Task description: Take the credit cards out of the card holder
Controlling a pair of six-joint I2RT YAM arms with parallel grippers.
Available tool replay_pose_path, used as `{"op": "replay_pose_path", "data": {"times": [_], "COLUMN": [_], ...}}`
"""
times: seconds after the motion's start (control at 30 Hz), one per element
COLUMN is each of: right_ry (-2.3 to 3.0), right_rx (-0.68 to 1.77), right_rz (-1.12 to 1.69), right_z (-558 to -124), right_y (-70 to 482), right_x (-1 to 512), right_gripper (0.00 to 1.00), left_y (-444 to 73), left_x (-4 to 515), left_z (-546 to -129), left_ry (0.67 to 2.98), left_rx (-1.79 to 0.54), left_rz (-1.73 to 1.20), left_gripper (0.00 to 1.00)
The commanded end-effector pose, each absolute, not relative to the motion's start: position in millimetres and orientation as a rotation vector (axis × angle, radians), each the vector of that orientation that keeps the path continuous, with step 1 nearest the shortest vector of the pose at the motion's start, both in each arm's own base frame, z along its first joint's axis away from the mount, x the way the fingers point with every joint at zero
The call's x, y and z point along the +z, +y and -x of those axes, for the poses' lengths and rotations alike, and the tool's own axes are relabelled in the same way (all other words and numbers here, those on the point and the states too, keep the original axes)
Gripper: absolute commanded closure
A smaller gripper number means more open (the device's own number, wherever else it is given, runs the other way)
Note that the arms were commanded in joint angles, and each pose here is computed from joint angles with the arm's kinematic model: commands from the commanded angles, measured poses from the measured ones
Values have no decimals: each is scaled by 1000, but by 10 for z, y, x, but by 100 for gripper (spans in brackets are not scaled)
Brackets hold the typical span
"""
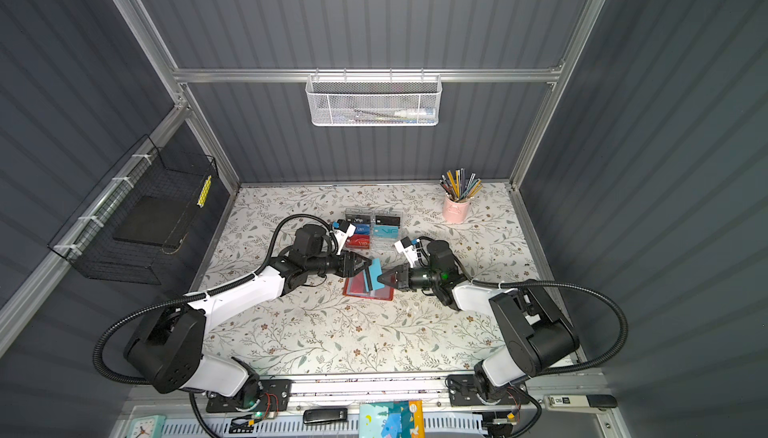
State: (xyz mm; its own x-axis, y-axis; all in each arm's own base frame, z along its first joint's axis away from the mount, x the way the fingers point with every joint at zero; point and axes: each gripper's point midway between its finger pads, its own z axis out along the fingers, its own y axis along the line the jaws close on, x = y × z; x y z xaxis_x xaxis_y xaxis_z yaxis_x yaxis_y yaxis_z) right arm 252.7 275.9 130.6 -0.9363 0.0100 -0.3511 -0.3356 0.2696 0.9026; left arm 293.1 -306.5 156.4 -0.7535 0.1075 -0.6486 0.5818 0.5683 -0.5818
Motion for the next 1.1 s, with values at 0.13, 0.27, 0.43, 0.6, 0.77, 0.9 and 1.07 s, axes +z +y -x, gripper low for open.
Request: {"op": "replay_pose_path", "data": {"times": [0.13,0.27,0.43,0.6,0.77,0.9,1.07], "right_ry": [2177,2168,2137,2099,2056,2009,1978], "right_rx": [1781,1777,1788,1791,1784,1803,1830], "right_rz": [359,370,383,381,357,339,298], "right_z": [-2569,-2586,-2630,-2676,-2740,-2783,-2861], "right_y": [2822,2829,2845,2844,2818,2786,2710], "right_x": [1476,1493,1557,1628,1681,1736,1739], "right_gripper": [100,100,100,100,100,100,100], "left_y": [-3109,-3117,-3122,-3142,-3214,-3282,-3358], "left_x": [1607,1631,1676,1802,1991,2121,2228], "left_z": [-2847,-2839,-2837,-2887,-2985,-3045,-3096], "left_ry": [2212,2205,2191,2162,2122,2089,2062], "left_rx": [-1152,-1164,-1180,-1188,-1205,-1239,-1276], "left_rz": [-598,-596,-581,-567,-560,-555,-556], "left_gripper": [52,56,60,64,67,69,74]}}
